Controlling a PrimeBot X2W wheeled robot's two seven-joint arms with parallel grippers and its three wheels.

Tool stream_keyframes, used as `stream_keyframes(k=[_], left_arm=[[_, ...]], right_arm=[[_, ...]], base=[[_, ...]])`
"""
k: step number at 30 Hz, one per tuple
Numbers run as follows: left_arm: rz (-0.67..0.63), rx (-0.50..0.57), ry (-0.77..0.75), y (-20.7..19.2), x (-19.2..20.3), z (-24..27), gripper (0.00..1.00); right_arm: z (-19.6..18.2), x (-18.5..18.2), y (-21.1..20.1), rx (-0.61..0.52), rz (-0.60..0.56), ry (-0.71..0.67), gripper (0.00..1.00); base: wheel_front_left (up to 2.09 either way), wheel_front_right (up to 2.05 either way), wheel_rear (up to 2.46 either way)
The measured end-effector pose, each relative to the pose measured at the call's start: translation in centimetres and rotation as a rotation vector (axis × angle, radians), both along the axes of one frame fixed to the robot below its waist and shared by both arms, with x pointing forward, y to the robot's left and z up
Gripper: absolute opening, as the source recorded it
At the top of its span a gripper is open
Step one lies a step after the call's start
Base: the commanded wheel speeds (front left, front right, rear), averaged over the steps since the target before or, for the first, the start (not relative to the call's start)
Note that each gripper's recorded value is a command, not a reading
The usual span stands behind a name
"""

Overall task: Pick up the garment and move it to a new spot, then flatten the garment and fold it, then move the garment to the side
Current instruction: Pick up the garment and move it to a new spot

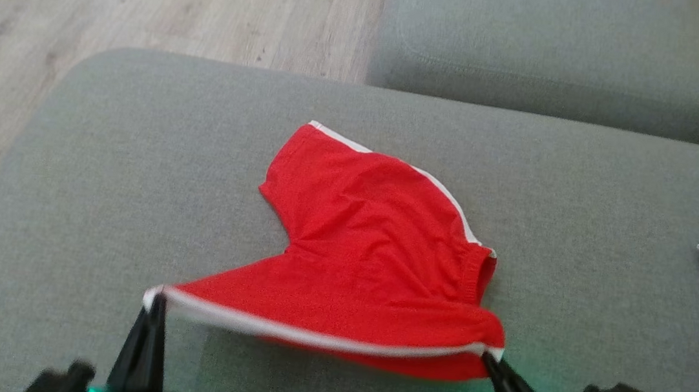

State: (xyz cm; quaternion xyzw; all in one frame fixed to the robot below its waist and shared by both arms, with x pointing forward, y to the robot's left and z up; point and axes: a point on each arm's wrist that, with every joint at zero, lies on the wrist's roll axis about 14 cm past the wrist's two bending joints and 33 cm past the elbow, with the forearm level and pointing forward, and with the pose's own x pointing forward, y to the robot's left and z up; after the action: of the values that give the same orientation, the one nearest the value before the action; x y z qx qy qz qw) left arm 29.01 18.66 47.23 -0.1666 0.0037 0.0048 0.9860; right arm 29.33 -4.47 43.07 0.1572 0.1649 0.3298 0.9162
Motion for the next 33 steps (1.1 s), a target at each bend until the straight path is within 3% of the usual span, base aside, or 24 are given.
stream_keyframes(k=[6, 9, 15, 21, 27, 33], left_arm=[[-0.114, 0.089, -0.074, -0.5, 7.9, 3.8, 0.0], [-0.189, 0.158, -0.058, -1.2, 12.6, 5.2, 0.0], [-0.296, 0.207, 0.044, -3.0, 18.3, 4.2, 0.0], [-0.38, 0.26, 0.193, -4.3, 22.1, 0.2, 0.0], [-0.443, 0.303, 0.205, -6.1, 25.3, -1.3, 0.0], [-0.432, 0.346, 0.24, -5.5, 28.0, -2.8, 0.0]], right_arm=[[-0.1, 3.0, 1.3, 0.112, -0.03, 0.155, 0.0], [0.7, 6.1, 1.6, 0.147, -0.037, 0.16, 0.0], [1.0, 10.2, 1.6, 0.202, -0.075, 0.169, 0.0], [-0.8, 12.2, 0.6, 0.246, -0.145, 0.222, 0.0], [-1.5, 13.4, -1.2, 0.267, -0.224, 0.195, 0.0], [-1.2, 14.7, -1.3, 0.3, -0.258, 0.162, 0.0]], base=[[0.0, 0.0, 0.0], [0.0, 0.0, 0.0], [0.0, 0.0, 0.0], [0.0, 0.0, 0.0], [0.0, 0.0, 0.0], [0.0, 0.0, 0.0]])
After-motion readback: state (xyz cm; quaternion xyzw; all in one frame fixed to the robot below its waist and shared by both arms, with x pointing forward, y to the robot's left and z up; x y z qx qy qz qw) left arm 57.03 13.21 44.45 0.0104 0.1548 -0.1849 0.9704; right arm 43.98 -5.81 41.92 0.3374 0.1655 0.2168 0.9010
